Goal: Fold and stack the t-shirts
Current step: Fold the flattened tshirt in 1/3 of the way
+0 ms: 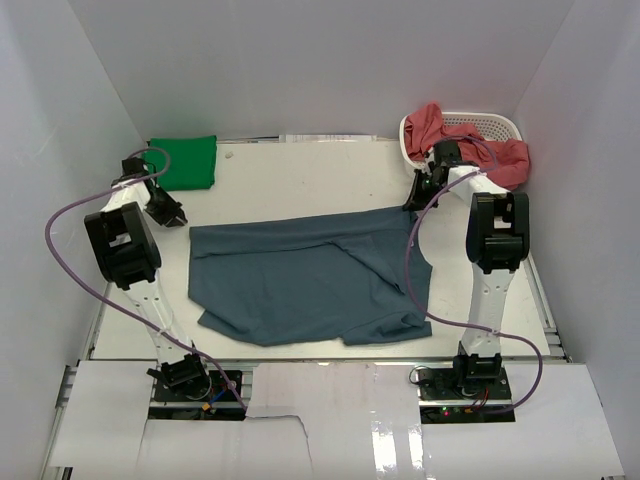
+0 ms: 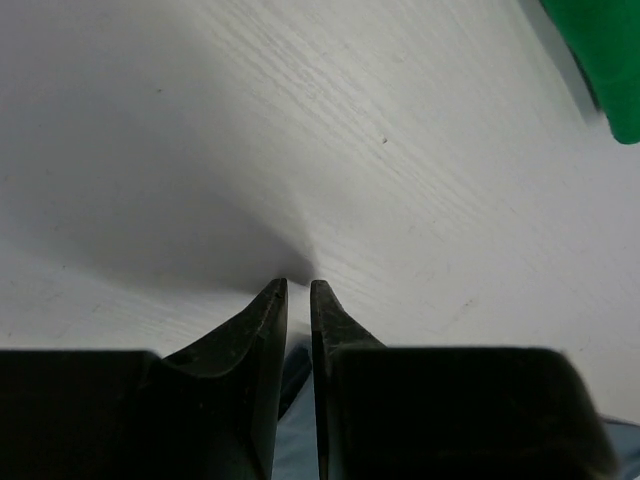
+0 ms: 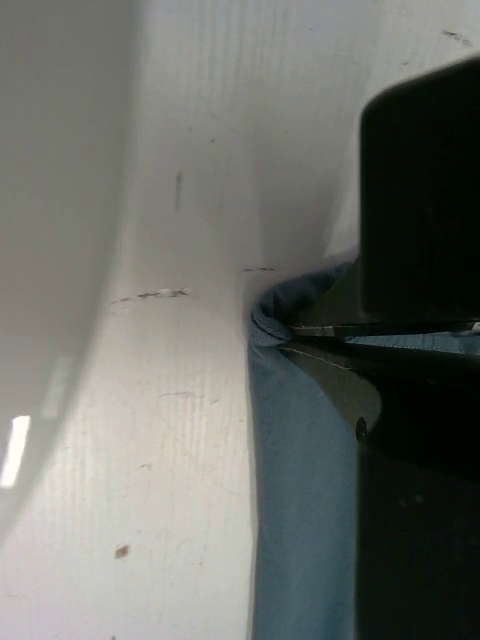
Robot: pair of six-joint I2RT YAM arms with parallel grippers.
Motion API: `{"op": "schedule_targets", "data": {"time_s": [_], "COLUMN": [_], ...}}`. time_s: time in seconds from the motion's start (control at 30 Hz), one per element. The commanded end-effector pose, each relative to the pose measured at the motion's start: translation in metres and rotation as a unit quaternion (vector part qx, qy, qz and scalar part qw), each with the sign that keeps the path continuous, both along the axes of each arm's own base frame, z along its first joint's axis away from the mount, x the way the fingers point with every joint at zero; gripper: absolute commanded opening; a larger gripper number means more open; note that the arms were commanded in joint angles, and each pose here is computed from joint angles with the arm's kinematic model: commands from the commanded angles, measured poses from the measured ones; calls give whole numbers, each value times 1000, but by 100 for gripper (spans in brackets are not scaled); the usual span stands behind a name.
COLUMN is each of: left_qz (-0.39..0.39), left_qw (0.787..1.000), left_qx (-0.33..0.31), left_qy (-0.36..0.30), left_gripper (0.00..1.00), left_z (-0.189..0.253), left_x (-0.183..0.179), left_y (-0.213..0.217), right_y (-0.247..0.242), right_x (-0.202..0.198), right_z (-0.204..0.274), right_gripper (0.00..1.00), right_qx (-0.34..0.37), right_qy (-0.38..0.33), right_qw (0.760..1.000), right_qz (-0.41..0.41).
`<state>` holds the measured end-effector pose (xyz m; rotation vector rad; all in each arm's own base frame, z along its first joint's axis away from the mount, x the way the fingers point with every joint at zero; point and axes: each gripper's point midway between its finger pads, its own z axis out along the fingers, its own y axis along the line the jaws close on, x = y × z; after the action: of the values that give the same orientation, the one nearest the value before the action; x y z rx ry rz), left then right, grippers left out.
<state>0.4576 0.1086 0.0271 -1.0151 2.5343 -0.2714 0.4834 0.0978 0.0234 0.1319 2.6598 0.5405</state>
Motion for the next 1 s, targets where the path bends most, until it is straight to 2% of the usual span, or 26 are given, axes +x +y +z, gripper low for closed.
{"op": "schedule_targets", "data": {"time_s": [0.0,0.1,0.13,0.23,0.4,0.5,0.6,0.63,0.7,0.73,0.77,0.83,0.97], "left_qz": [0,-1,1,6,-11,-58,-125,-158,-190,-223,-240,-266,-295], "left_qw": [1000,999,999,998,990,981,967,961,954,947,941,937,932], "left_qx": [3,3,3,4,15,19,22,17,-3,-19,-35,-64,-93], "left_qy": [-26,-35,-43,-69,-138,-186,-220,-226,-232,-230,-236,-219,-188], "left_gripper": [27,27,27,33,40,43,44,45,45,45,46,45,45], "left_z": [16,20,26,52,112,151,179,183,186,184,184,168,138], "left_x": [16,25,29,33,31,26,19,17,11,5,4,-2,-4], "left_y": [1,2,2,2,-12,-49,-105,-136,-167,-203,-219,-256,-303], "right_y": [-5,-3,-2,0,0,7,13,15,17,22,26,38,61], "right_x": [14,25,27,37,46,34,16,12,-5,-12,-22,-34,-59], "right_z": [-3,-3,-4,10,48,68,89,110,106,120,116,127,110], "right_gripper": [8,9,26,54,57,59,60,61,61,61,61,65,65], "right_qx": [-5,1,2,8,5,-4,-24,-24,-29,-29,-28,-20,16], "right_qy": [0,-2,-3,-34,-95,-111,-140,-169,-167,-183,-181,-195,-159], "right_qw": [1000,1000,1000,999,995,994,990,985,985,982,982,978,980], "right_qz": [-8,-5,-5,-1,6,16,26,27,35,41,50,69,117]}}
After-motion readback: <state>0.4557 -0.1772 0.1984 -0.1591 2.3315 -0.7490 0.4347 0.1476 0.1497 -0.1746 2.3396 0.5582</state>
